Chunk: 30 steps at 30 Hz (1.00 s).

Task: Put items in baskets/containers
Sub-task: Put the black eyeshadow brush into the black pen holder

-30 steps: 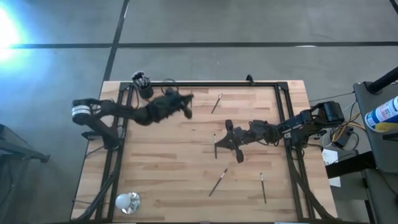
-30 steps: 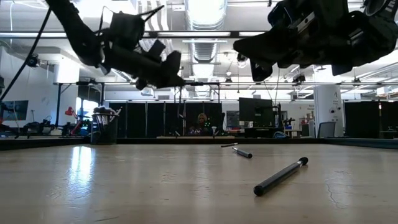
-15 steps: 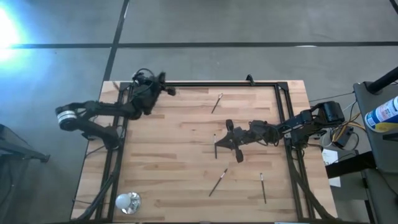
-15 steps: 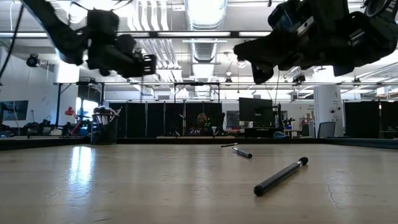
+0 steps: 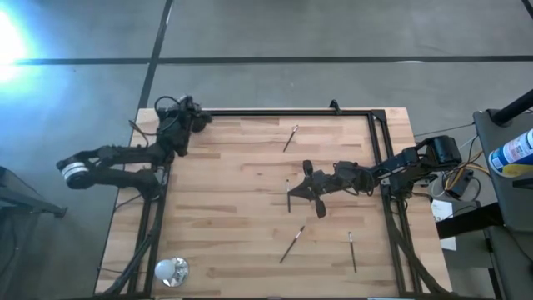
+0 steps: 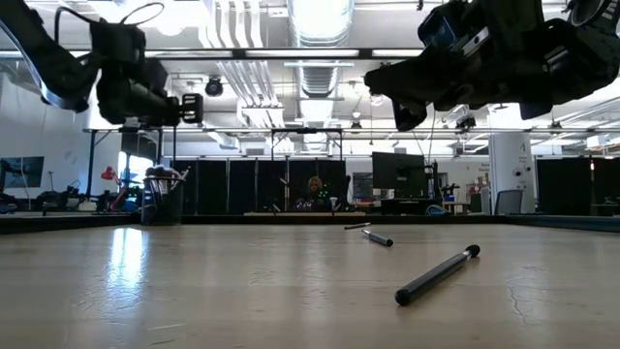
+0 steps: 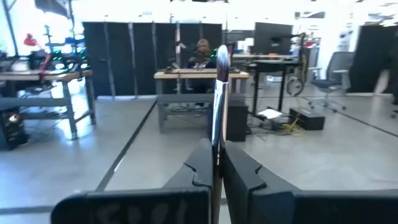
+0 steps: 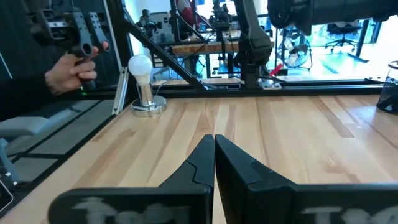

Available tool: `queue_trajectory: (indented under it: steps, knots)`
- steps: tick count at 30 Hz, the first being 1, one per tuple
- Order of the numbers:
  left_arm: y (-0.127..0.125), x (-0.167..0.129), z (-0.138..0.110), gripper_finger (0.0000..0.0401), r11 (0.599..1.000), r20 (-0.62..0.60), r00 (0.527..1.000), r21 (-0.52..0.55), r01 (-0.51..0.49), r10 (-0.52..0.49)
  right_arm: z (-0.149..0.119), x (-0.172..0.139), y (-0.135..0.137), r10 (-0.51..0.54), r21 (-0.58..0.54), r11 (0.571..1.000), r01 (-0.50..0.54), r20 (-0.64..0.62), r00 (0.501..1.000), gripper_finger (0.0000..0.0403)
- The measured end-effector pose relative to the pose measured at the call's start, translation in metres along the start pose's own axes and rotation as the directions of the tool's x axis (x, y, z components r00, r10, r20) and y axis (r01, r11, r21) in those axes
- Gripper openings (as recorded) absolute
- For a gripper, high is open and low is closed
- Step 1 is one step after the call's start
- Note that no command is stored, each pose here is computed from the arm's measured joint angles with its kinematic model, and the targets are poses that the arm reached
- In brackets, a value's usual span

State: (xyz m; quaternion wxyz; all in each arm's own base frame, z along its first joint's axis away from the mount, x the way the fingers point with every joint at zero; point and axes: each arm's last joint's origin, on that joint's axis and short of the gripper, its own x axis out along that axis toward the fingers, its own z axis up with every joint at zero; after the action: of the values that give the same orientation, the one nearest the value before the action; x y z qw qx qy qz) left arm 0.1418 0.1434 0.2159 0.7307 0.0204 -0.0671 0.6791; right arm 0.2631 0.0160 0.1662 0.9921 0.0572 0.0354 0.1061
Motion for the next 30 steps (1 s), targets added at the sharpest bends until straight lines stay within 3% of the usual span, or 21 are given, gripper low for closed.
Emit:
queue_trajectory:
  steps: [11,30]
  knots:
    - [0.016,0.017,-0.012,0.0011,0.998,-0.045,0.997,0.008,-0.058,0.058,0.000,0.000,-0.001,-0.018,-0.003,1.000,0.018,-0.001,1.000,0.0008]
    - [0.018,0.024,-0.041,0.0012,0.996,-0.200,0.977,0.068,-0.065,0.078,-0.001,0.000,-0.001,-0.019,-0.005,1.000,0.019,-0.007,1.000,0.0008]
